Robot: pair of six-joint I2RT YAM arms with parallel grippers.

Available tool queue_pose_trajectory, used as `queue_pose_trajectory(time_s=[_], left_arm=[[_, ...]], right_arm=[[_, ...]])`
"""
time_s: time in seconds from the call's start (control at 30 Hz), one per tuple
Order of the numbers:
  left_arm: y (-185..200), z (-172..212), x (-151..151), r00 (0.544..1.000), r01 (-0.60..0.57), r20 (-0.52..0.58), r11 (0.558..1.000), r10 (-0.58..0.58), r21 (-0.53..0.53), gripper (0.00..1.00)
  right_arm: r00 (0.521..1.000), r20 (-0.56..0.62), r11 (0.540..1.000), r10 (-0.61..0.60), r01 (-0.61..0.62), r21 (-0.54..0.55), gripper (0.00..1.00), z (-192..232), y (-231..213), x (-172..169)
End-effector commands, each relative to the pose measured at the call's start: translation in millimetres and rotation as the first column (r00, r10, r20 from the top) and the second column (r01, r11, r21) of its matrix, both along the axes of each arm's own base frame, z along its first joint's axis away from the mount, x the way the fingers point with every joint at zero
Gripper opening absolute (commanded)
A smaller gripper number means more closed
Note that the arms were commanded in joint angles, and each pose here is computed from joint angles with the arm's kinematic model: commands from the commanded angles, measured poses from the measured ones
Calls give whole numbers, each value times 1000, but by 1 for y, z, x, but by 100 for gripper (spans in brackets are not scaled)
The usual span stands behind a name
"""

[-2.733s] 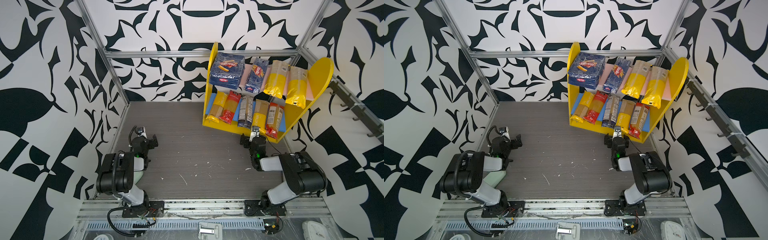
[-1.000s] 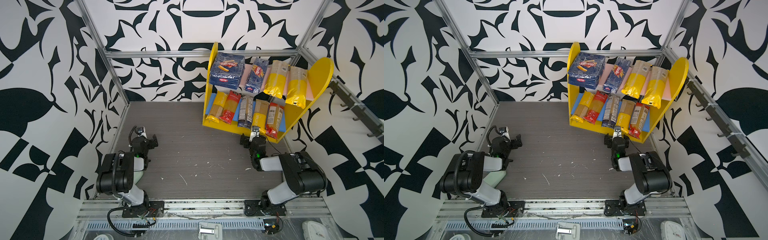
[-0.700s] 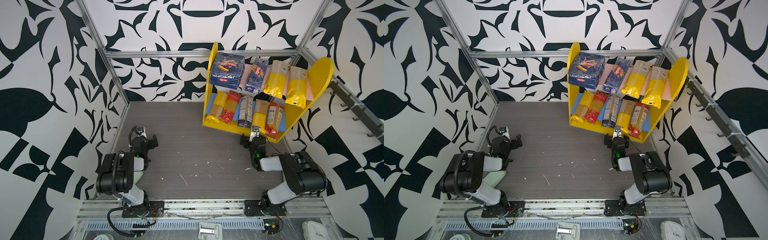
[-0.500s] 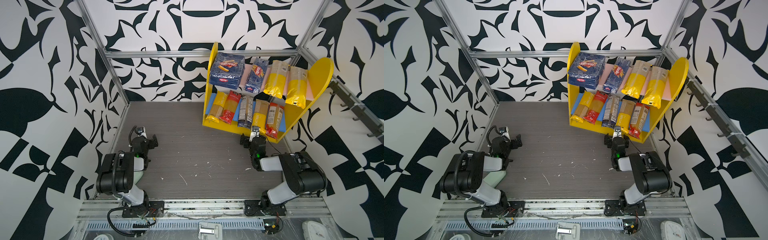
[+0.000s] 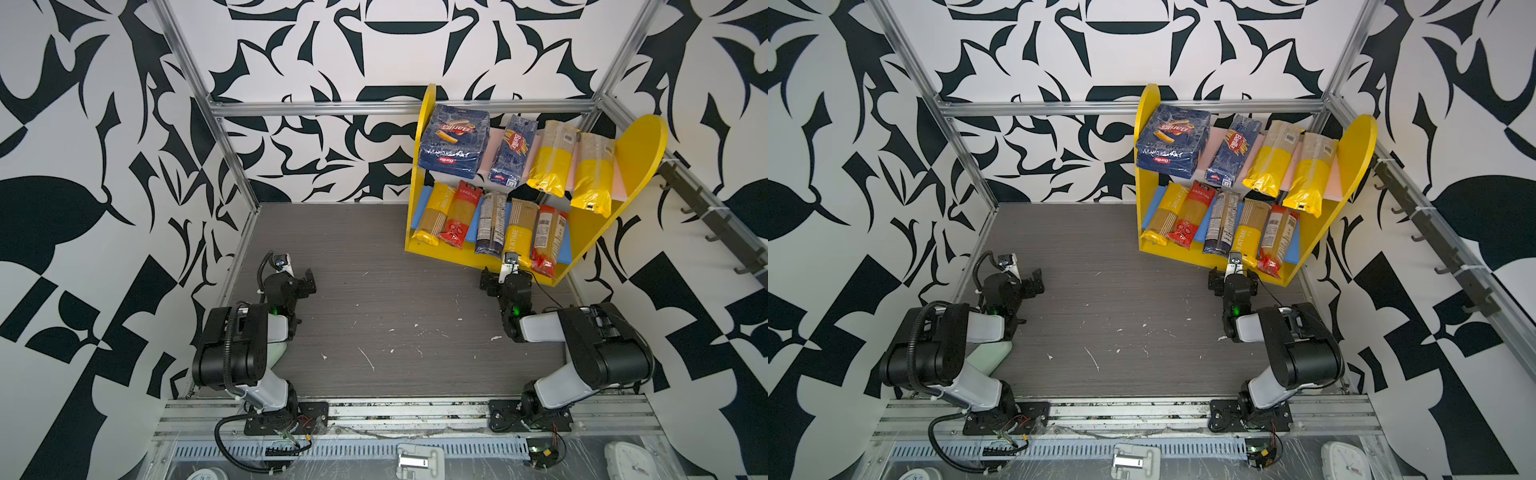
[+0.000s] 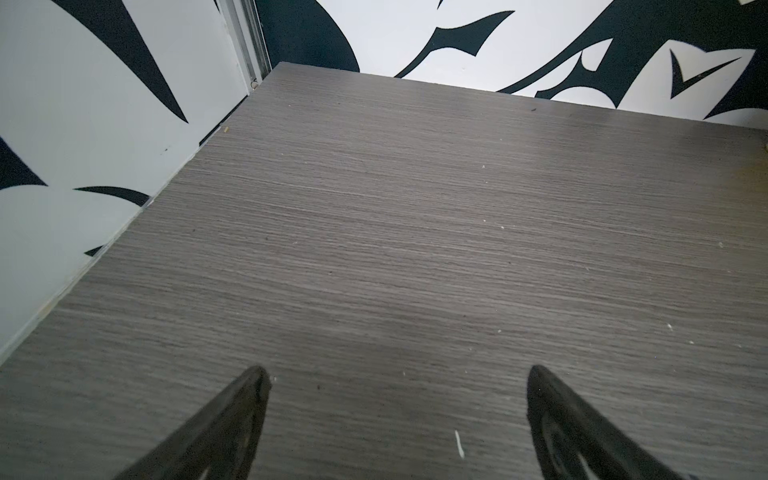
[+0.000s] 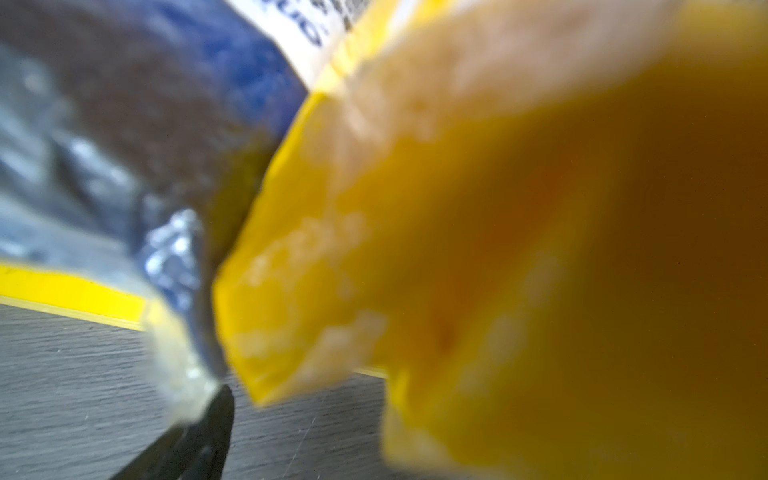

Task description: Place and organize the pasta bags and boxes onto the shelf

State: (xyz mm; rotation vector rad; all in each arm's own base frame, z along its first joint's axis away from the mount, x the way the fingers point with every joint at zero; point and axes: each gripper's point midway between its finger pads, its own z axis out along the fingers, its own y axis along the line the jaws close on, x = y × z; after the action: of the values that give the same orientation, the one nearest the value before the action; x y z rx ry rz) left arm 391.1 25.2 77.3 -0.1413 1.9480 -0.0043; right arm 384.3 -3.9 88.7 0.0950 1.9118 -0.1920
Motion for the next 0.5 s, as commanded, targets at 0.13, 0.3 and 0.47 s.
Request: queue_pose_trajectory(time_s=[0.13, 0.3, 0.47], left_arm=[[1, 12, 4, 999, 0, 40, 1000, 0, -1, 99], [1, 13, 4, 999, 0, 40, 1000, 0, -1, 99], [1, 13, 4, 999, 0, 40, 1000, 0, -2, 99]], right_arm=[[1000, -3, 1000, 12, -12, -2, 100, 13, 1, -8], [1000, -4, 1000, -3, 3, -9, 100, -5, -1, 1], [1000, -12, 1000, 5, -5, -9, 100, -6, -1, 1]])
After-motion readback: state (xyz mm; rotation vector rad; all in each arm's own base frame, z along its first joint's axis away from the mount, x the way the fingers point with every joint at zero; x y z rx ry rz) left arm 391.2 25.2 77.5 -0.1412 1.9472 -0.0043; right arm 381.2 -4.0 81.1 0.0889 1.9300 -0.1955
